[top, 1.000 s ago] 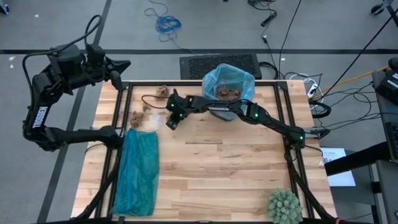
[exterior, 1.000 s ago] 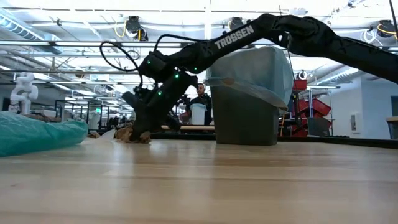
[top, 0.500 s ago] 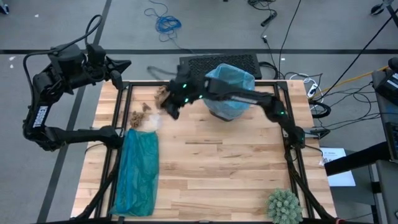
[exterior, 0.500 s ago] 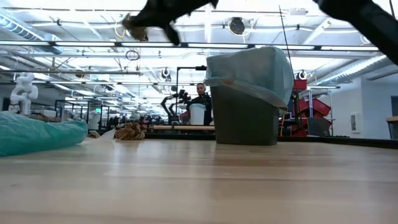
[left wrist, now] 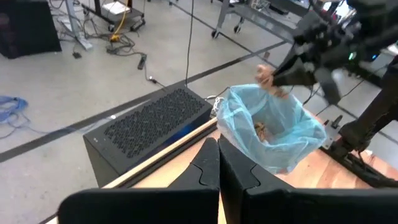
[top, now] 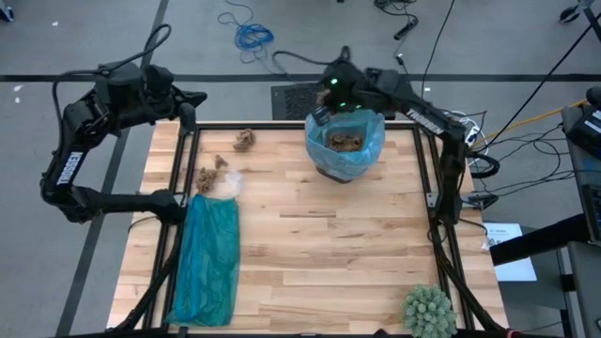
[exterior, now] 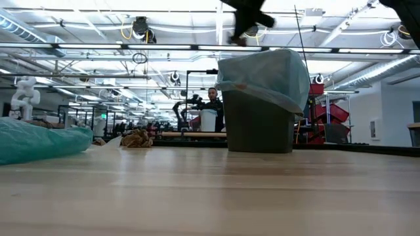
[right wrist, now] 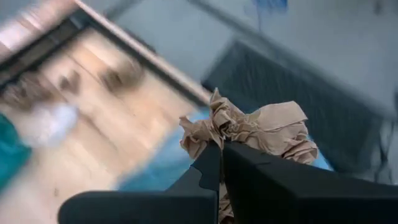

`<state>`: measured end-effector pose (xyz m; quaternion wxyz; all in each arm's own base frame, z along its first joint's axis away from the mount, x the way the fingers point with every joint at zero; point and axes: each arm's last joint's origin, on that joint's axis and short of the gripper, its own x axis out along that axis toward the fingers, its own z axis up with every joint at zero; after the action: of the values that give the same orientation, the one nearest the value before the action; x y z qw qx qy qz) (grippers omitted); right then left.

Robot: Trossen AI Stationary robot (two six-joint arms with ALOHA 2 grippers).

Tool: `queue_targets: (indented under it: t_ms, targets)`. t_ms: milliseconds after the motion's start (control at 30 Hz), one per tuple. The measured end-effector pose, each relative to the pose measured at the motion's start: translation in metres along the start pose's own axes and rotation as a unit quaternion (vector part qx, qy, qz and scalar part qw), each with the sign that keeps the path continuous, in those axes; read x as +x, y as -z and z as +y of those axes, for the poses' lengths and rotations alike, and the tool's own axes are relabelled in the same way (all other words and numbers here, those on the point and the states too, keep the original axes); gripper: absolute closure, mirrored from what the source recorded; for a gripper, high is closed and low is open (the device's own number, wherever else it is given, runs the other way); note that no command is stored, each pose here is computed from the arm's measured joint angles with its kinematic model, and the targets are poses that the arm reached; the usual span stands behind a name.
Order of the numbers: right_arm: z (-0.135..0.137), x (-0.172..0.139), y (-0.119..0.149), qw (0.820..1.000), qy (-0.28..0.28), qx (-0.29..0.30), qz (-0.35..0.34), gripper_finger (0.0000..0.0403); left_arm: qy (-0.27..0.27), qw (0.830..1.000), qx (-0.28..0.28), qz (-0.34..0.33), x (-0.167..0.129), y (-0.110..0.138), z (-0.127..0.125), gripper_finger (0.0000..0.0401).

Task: Place trash/remove bag and relplace
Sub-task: Put the brown napkin into the trash bin

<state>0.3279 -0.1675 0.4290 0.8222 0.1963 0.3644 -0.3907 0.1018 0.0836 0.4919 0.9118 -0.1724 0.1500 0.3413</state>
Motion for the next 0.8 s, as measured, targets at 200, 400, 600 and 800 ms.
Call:
queue_targets:
  t_ms: [200,400,600,800]
  targets:
    - [-0.02,0.029,0.012,0.992,-0.001,0.05,0.113,0.0378,-0.014,0.998,-0.003,0.06,0.016,0.006,0.002,0.0401]
    - [-0.014,0.026,0.011,0.993,-0.027,0.051,0.106,0.0281,-0.026,0.993,-0.002,0.117,0.028,0.013,0.003,0.0401]
    - [-0.009,0.015,0.005,0.99,-0.104,0.041,0.081,0.018,-0.04,0.984,0.011,0.173,0.047,0.018,0.005,0.0401]
    - [-0.014,-0.035,-0.002,0.982,-0.184,0.041,-0.002,0.0155,-0.119,0.946,0.097,0.285,0.08,0.03,0.013,0.0385]
